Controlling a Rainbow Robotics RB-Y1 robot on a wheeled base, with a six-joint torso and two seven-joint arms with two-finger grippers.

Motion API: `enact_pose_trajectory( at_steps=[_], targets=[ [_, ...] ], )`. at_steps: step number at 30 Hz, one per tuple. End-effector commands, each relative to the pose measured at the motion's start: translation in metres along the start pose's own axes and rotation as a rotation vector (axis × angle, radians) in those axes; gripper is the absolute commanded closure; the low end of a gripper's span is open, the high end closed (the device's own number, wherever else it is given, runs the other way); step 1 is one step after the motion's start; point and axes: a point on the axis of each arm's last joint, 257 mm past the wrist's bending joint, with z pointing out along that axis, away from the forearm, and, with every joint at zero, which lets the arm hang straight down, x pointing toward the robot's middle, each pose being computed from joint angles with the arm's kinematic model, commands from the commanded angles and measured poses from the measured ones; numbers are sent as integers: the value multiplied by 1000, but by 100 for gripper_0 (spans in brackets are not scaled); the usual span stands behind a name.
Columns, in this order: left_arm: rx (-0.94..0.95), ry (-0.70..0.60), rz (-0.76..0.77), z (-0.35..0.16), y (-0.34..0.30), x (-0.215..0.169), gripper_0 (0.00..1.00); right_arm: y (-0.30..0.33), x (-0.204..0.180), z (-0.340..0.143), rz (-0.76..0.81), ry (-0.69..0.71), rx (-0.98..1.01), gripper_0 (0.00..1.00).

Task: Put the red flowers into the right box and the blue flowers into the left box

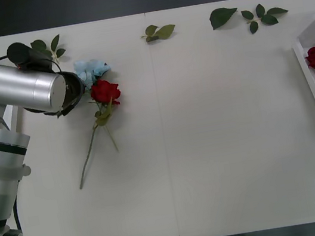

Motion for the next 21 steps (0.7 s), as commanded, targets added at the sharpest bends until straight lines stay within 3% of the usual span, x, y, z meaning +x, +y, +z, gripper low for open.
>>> enact_pose_trajectory(
  at_steps=[1,17,19,20,21],
  targets=[
    [19,-63,27,-1,-8,-25,8,23,-22,-15,8,-41,-63,0],
    [54,-139,141,61,-28,0,8,216,-56,-57,-33,-181,-564,0],
    [67,-155,166,67,-31,2,16,242,-61,-66,-90,-226,-616,0],
    [71,-157,180,70,-33,4,38,255,-63,-72,-105,-248,-656,0],
    [71,-159,191,72,-32,6,67,268,-64,-79,-112,-263,-705,0]
  ],
)
